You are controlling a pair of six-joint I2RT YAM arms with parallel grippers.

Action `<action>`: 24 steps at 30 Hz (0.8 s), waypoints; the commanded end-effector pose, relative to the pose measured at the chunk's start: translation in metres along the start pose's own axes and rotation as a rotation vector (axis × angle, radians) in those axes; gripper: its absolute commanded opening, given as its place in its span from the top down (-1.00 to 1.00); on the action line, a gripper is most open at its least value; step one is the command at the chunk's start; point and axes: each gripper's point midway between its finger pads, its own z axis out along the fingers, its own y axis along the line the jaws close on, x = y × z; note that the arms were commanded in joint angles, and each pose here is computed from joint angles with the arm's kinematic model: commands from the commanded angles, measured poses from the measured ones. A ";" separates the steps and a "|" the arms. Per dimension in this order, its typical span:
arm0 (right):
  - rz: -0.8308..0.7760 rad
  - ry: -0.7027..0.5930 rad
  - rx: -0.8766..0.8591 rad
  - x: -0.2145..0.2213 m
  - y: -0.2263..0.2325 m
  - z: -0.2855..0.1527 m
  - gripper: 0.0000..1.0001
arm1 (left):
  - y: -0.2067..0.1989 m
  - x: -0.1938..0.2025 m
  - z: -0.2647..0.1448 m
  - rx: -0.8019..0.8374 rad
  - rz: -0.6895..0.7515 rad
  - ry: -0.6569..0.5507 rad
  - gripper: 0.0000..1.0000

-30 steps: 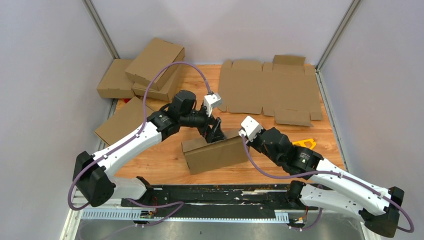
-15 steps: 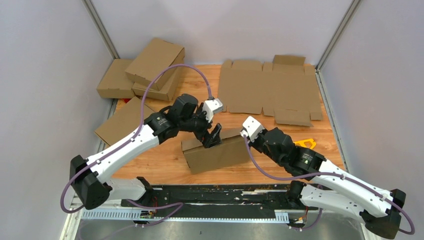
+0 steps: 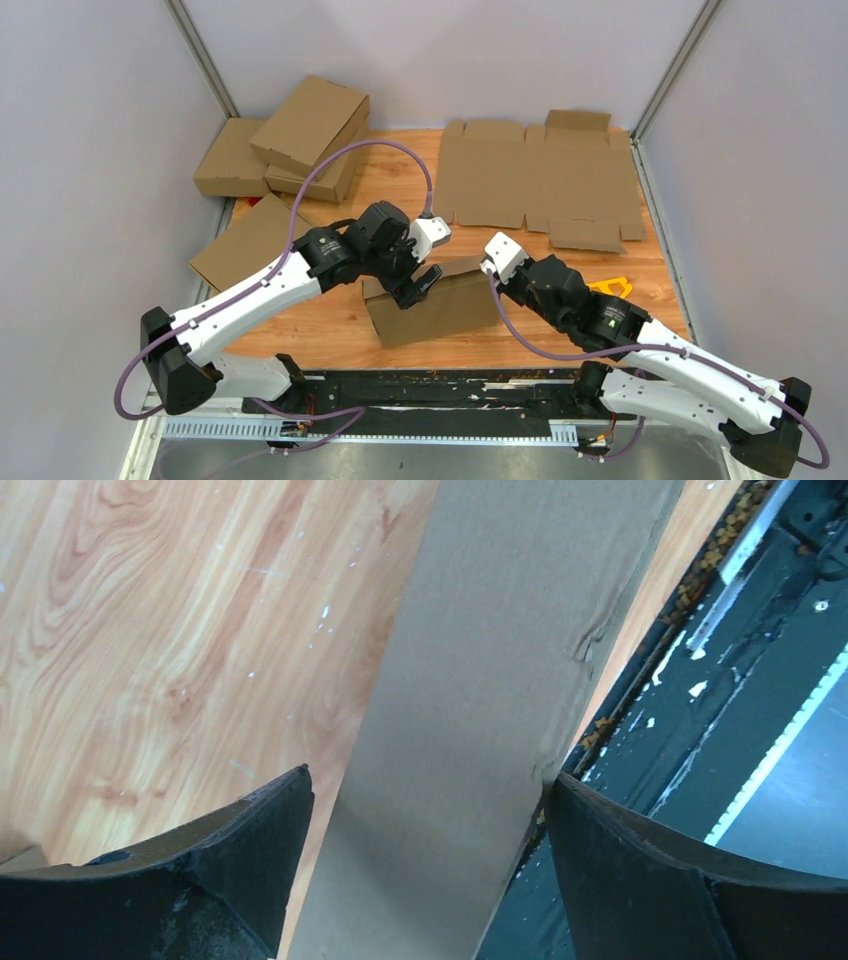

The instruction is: Fold the paper box

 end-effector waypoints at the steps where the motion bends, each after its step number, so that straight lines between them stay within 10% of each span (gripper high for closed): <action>1: 0.064 -0.058 0.013 -0.017 -0.003 0.001 1.00 | 0.008 0.009 -0.011 -0.073 0.025 0.021 -0.73; 7: 0.149 -0.029 -0.030 -0.020 0.007 0.004 1.00 | 0.005 0.005 -0.008 -0.128 0.051 0.005 -0.36; 24: 0.343 -0.014 -0.025 -0.043 0.004 -0.004 1.00 | -0.015 0.012 0.022 -0.230 0.166 0.099 -0.39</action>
